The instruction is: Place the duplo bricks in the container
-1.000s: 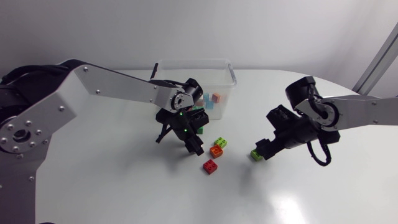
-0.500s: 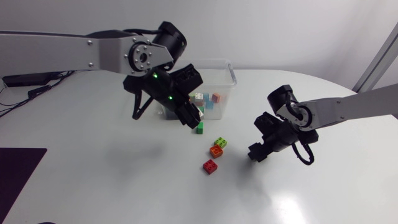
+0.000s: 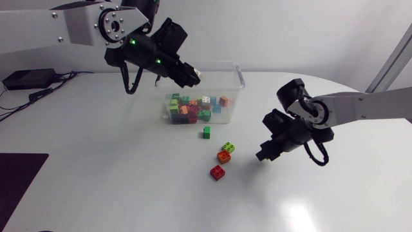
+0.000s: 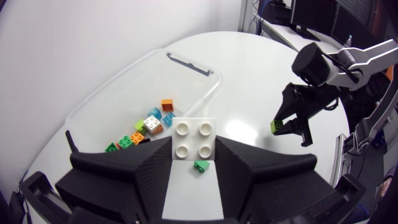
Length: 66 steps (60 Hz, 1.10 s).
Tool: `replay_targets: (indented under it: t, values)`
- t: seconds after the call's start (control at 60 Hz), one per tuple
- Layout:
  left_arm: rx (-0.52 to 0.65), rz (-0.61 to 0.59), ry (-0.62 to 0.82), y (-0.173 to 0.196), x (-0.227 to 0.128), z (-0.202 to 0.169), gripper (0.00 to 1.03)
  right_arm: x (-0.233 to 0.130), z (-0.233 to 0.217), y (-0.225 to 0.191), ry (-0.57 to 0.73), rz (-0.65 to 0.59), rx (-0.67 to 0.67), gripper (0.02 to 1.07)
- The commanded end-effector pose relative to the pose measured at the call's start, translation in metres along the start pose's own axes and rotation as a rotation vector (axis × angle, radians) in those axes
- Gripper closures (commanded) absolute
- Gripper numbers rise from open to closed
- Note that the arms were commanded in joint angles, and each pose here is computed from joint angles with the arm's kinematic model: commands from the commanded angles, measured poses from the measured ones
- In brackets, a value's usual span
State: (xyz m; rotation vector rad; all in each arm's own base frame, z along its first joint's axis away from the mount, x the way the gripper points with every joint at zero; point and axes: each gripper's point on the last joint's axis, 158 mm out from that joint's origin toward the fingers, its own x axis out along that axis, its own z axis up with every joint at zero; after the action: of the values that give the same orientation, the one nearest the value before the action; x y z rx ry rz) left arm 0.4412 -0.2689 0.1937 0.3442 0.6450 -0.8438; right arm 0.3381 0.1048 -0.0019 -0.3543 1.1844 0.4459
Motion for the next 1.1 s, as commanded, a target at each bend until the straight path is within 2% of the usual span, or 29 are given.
replay_targets:
  t: [0.0,0.233,0.267,0.317,0.467,0.55,0.583,0.783,1.083]
  values:
    - [-0.058,0.025,-0.051,0.021,0.002,0.016,0.72,-0.026,0.029,0.004,-0.084,-0.011,0.0,0.75]
    - [-0.16,0.093,-0.095,0.079,0.024,0.023,0.68,-0.079,0.088,0.018,-0.266,-0.009,-0.016,0.75]
    - [-0.165,0.095,-0.101,0.083,0.028,0.025,0.65,-0.085,0.095,0.019,-0.286,-0.01,-0.015,0.75]
    - [-0.173,0.104,-0.113,0.091,0.035,0.026,0.54,-0.094,0.107,0.023,-0.323,-0.007,-0.025,0.75]
    - [-0.191,0.153,-0.156,0.108,0.043,0.033,0.31,-0.113,0.135,0.027,-0.413,-0.008,-0.027,0.75]
    - [-0.204,0.211,-0.205,0.121,0.038,0.044,0.1,-0.125,0.153,0.03,-0.473,-0.01,-0.034,0.75]
    - [-0.207,0.221,-0.219,0.124,0.036,0.046,0.05,-0.13,0.159,0.03,-0.489,-0.01,-0.033,0.75]
    - [-0.194,0.265,-0.274,0.124,0.008,0.061,0.05,-0.15,0.197,0.028,-0.608,-0.018,-0.028,0.75]
    - [-0.114,0.287,-0.304,0.088,-0.074,0.069,0.05,-0.149,0.258,0.031,-0.715,-0.015,-0.023,0.75]
